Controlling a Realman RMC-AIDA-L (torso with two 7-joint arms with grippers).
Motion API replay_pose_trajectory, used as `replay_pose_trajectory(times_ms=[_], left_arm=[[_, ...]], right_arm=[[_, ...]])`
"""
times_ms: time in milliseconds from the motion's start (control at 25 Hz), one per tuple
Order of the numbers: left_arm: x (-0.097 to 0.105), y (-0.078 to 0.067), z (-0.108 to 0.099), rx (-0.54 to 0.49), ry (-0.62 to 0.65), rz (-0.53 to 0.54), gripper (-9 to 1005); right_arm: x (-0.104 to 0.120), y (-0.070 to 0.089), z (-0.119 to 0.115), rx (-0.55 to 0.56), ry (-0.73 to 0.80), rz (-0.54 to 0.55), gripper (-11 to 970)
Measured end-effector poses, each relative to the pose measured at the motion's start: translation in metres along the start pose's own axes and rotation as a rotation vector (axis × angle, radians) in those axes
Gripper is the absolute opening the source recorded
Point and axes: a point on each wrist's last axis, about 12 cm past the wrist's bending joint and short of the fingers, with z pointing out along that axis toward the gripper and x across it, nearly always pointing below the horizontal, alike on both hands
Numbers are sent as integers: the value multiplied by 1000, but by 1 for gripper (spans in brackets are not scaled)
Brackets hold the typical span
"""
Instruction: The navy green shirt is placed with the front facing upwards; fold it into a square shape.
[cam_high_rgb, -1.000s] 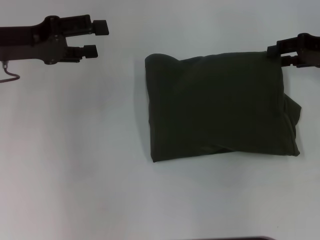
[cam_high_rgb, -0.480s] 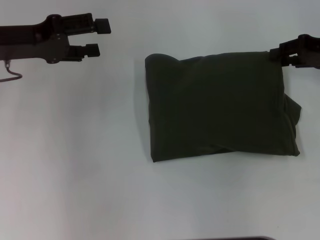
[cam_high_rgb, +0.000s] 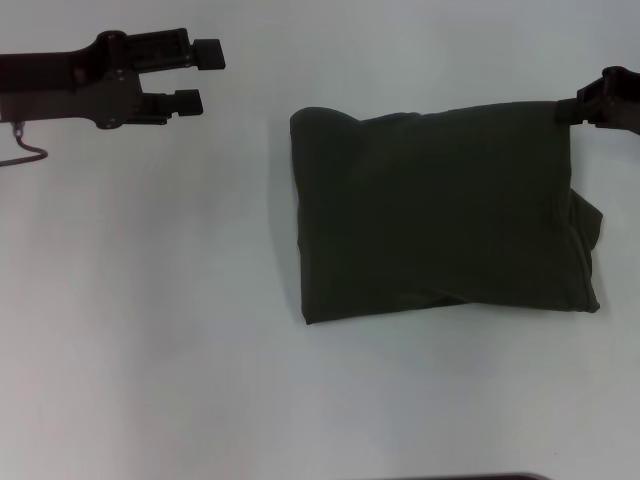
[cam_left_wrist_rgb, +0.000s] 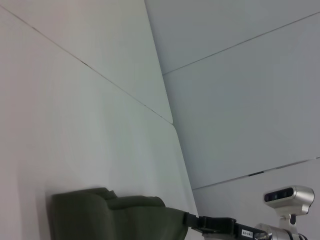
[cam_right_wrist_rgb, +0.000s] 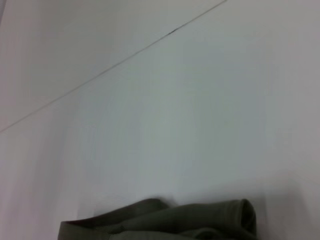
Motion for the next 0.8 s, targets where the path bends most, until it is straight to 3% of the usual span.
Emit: replay_pose_trajectory(times_ms=[240,800], left_arm=[[1,1,0,-3,3,-3,878],[0,0,0,-2,1,-5,878]], right_arm=[[-3,0,-3,-16,-22,12,49],[-17,9,-2,-31,-86,-11,75]])
